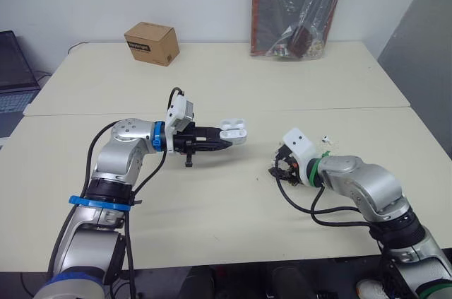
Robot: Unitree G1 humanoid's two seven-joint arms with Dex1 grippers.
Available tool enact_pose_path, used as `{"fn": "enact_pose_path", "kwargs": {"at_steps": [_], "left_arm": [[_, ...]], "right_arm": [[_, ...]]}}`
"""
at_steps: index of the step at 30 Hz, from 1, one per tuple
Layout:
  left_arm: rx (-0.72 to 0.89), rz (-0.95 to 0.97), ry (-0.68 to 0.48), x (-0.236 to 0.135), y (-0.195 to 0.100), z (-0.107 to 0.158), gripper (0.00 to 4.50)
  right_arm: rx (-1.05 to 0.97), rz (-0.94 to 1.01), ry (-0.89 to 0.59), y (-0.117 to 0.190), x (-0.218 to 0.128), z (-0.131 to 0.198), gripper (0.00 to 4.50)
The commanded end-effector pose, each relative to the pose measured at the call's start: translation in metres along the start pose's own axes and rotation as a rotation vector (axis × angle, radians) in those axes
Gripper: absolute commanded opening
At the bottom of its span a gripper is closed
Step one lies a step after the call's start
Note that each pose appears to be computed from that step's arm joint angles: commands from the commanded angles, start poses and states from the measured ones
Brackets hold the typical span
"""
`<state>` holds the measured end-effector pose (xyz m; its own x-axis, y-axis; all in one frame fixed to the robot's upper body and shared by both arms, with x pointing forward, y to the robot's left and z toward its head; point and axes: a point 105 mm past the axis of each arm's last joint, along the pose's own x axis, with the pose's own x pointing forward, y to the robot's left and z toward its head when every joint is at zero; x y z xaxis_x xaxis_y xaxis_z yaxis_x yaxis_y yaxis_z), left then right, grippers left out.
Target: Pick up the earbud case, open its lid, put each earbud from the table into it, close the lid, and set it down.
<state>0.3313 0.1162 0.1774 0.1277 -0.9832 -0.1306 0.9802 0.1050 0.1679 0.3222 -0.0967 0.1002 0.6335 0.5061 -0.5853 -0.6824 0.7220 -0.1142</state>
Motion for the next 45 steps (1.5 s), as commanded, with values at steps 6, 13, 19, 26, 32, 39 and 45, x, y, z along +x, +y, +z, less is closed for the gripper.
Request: {"fn": "enact_pose_path", "kwargs": {"at_steps": [6, 13, 19, 26, 32, 39, 45], "left_arm": [[0.062, -0.001, -0.021, -0.003, -0.001, 0.014, 0.78], [0.065, -0.001, -0.024, -0.003, -0.001, 0.014, 0.78], [0.066, -0.002, -0.028, -0.001, -0.002, 0.015, 0.78], [0.063, -0.010, -0.027, -0.001, -0.003, 0.015, 0.78], [0.065, -0.017, -0.038, 0.003, -0.005, 0.017, 0.78], [0.066, -0.020, -0.040, 0.005, -0.006, 0.016, 0.78], [0.067, -0.016, -0.038, 0.003, -0.007, 0.017, 0.78]], "right_arm": [[-0.024, -0.006, -0.032, 0.000, -0.003, 0.007, 1.86], [-0.026, -0.004, -0.014, -0.003, -0.005, 0.003, 0.83], [-0.034, 0.004, -0.010, -0.003, -0.006, 0.003, 0.45], [-0.274, 0.154, 0.076, -0.014, -0.035, -0.012, 0.45], [-0.460, 0.376, 0.266, -0.023, -0.068, -0.055, 0.45], [-0.575, 0.472, 0.363, -0.032, -0.071, -0.077, 0.45], [-0.625, 0.479, 0.409, -0.042, -0.070, -0.086, 0.45]]}}
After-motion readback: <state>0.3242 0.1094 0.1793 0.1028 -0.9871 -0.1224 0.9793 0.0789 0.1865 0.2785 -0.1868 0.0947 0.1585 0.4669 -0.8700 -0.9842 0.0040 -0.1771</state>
